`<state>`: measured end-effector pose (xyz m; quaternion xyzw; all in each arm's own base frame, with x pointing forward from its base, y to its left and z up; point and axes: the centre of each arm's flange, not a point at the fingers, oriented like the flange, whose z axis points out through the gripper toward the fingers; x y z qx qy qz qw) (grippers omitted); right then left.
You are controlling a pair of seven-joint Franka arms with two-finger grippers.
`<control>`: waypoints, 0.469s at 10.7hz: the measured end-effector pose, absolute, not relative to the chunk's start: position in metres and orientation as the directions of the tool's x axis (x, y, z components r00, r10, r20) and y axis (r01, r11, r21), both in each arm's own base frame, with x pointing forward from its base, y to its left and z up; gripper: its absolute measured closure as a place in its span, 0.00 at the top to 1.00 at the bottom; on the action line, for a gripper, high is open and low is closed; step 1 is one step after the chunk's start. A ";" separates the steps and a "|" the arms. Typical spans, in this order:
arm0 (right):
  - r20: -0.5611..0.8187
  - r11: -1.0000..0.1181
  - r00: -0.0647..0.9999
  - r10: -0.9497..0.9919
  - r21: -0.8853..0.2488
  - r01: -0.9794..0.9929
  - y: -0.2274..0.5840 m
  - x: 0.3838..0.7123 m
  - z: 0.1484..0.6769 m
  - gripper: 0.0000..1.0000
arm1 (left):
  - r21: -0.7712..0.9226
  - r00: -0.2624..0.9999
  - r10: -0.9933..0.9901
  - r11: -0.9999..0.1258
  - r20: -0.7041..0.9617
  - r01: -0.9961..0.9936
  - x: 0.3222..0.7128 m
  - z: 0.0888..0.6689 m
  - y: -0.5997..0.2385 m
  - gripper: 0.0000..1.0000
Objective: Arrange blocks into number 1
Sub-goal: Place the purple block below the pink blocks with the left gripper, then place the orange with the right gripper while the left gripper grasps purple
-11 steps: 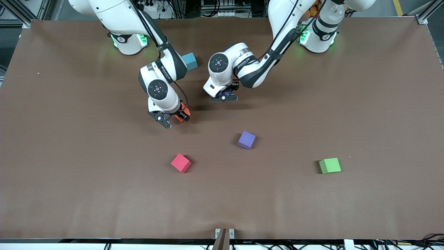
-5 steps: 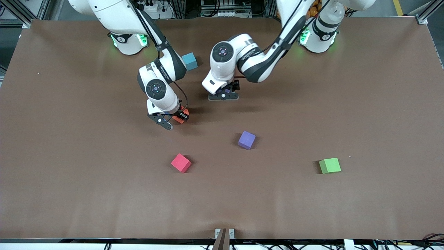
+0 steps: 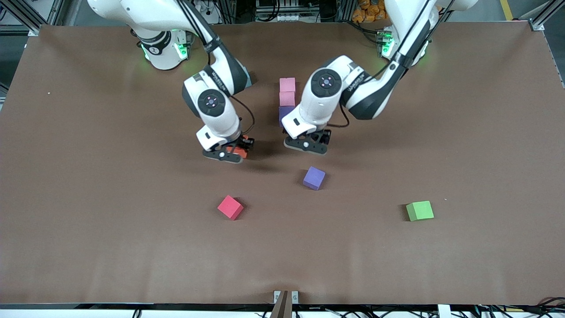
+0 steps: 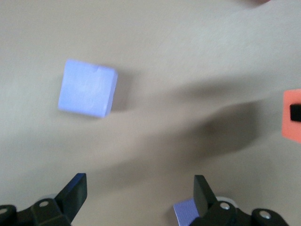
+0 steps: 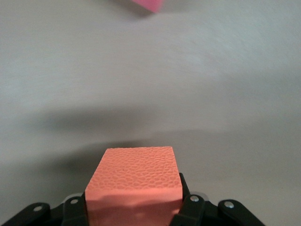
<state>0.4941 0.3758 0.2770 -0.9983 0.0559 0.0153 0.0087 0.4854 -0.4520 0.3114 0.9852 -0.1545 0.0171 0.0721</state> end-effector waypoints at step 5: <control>0.000 -0.999 1.000 0.013 -0.031 0.013 0.430 0.470 0.274 0.65 | 0.125 0.872 -0.454 -0.869 0.184 -0.479 0.542 0.268 -0.422 1.00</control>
